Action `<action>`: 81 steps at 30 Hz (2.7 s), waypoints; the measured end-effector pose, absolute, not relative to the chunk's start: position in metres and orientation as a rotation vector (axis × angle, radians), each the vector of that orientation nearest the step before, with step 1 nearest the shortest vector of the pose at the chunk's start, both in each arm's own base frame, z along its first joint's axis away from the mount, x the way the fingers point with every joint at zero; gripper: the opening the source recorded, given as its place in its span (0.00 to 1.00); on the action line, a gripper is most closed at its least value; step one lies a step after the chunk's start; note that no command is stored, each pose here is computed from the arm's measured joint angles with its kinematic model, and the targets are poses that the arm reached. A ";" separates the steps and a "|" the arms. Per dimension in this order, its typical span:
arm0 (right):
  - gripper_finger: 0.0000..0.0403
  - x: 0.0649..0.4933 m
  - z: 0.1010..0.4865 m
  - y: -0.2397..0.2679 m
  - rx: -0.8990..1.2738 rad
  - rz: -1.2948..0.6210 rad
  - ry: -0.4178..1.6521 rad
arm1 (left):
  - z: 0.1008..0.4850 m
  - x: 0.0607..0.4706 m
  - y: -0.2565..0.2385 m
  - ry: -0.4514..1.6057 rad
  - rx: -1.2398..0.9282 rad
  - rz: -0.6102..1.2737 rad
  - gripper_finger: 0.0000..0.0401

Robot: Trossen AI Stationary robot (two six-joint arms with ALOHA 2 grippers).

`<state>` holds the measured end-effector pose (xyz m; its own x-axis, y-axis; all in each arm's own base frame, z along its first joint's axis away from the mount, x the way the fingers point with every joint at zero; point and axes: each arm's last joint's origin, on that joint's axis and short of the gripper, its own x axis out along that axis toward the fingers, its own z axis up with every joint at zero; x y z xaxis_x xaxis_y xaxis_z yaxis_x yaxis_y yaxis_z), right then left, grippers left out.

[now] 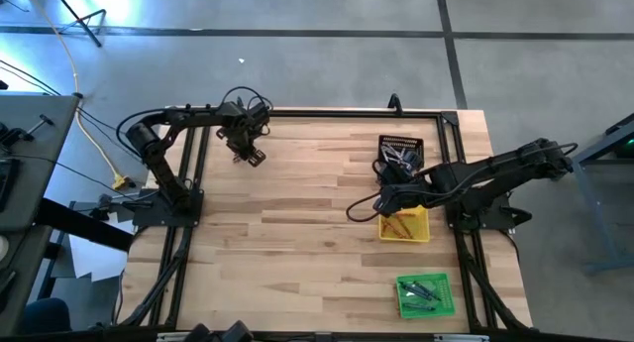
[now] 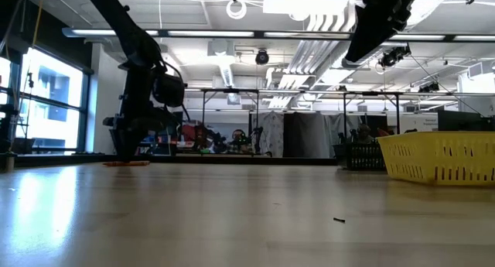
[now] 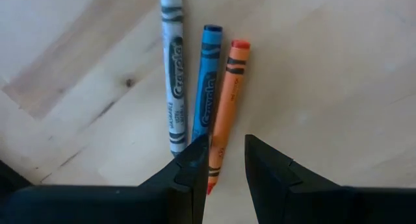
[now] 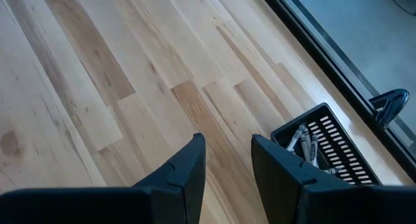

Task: Sort crayons
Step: Put the orange crayon into the yellow basket

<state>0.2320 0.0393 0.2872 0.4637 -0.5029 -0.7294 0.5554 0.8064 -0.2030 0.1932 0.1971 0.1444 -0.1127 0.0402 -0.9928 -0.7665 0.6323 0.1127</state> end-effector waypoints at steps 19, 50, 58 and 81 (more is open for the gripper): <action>0.29 0.232 0.287 0.040 0.073 -0.642 0.879 | 0.129 0.198 0.194 1.610 -0.680 0.731 0.15; 0.29 0.232 0.285 0.043 0.151 -0.545 0.942 | 0.142 0.250 0.121 1.565 -0.633 0.452 0.00; 0.29 0.232 0.287 0.041 0.096 -0.619 0.892 | 0.167 0.299 0.088 1.374 -0.483 0.339 0.00; 0.29 0.248 0.224 0.052 0.103 -0.475 0.316 | 0.268 0.346 0.019 0.716 -0.120 0.399 0.00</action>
